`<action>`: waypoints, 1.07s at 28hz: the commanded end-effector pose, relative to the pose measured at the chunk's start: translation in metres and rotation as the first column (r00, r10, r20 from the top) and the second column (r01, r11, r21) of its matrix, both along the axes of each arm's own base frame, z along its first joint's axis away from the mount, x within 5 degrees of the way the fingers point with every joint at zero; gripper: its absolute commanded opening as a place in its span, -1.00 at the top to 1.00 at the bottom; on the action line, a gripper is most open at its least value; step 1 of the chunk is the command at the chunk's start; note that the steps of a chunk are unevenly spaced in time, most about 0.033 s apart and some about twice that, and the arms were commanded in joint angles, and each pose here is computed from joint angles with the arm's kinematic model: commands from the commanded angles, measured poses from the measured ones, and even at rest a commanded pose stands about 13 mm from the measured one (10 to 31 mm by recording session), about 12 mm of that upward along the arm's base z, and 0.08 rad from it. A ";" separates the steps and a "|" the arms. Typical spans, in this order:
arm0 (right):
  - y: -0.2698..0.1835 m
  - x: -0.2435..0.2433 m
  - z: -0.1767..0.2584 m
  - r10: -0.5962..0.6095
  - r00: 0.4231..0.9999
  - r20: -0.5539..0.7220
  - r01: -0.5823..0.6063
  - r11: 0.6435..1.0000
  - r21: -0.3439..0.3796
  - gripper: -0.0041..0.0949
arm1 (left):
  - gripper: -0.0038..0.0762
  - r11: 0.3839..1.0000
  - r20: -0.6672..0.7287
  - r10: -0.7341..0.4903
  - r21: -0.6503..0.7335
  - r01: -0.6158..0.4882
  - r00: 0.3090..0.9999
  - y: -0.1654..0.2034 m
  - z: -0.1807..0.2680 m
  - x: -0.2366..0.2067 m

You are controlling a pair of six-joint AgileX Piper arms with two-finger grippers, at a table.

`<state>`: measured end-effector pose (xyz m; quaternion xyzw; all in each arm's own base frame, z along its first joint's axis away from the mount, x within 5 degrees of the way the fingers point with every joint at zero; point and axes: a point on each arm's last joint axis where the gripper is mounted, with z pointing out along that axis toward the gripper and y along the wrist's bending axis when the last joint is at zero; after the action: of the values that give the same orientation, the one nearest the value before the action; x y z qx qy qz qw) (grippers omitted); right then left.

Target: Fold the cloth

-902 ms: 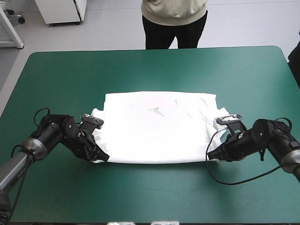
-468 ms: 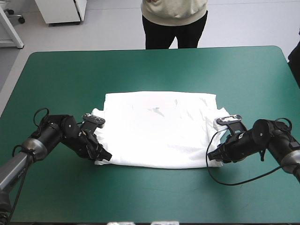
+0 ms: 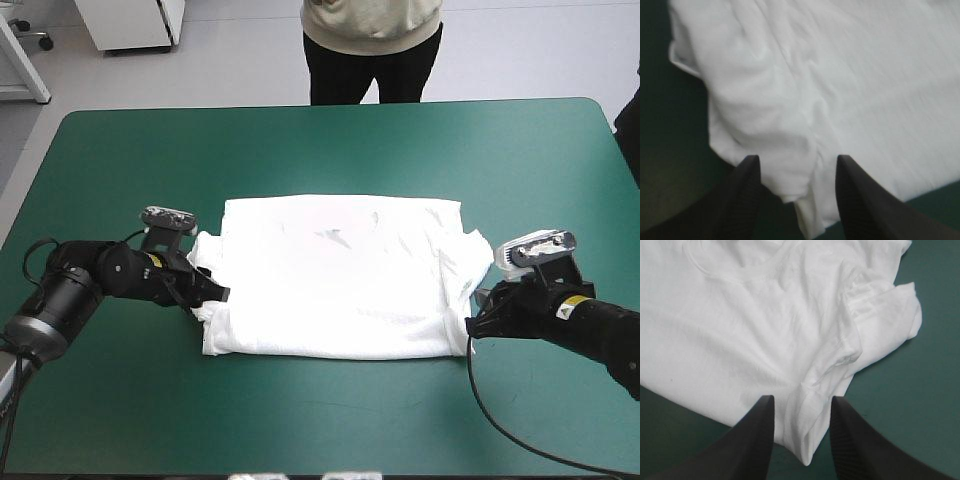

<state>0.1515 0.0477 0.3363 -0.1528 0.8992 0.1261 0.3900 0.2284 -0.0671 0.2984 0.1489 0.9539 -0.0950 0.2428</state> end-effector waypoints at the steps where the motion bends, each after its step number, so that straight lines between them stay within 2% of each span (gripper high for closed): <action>1: -0.005 -0.011 0.027 -0.037 0.990 0.138 0.034 0.999 0.028 0.21 | 0.03 0.994 0.108 0.103 -0.029 -0.101 0.989 0.018 0.032 0.006; 7: -0.006 -0.010 0.026 -0.049 0.992 0.120 0.047 0.999 0.020 0.21 | 0.03 0.966 0.084 0.258 -0.040 -0.255 0.963 0.062 0.028 0.021; 11: -0.005 -0.005 0.024 -0.052 0.992 0.116 0.050 0.999 0.021 0.21 | 0.03 0.948 0.079 0.301 -0.136 -0.289 0.950 0.072 0.012 0.045; 15: -0.005 -0.004 0.025 -0.054 0.991 0.119 0.052 0.998 0.026 0.21 | 0.03 0.928 0.045 0.343 -0.168 -0.332 0.938 0.075 -0.015 0.074; 22: -0.005 -0.004 0.024 -0.055 0.992 0.111 0.052 0.998 0.032 0.21 | 0.03 0.915 -0.074 0.350 -0.186 -0.358 0.934 0.075 -0.060 0.101; 28: -0.005 -0.004 0.024 -0.061 0.993 0.104 0.057 0.998 0.040 0.21 | 0.03 0.910 -0.022 0.334 -0.254 -0.329 0.942 0.069 -0.061 0.110; 30: -0.005 -0.004 0.024 -0.062 0.993 0.101 0.059 0.997 0.041 0.21 | 0.03 0.916 -0.009 0.332 -0.238 -0.324 0.943 0.070 -0.061 0.110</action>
<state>0.1440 0.0436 0.3455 -0.1347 0.8968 0.1187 0.4044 0.3349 0.0041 0.2136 -0.0415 0.9568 -0.1622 0.2378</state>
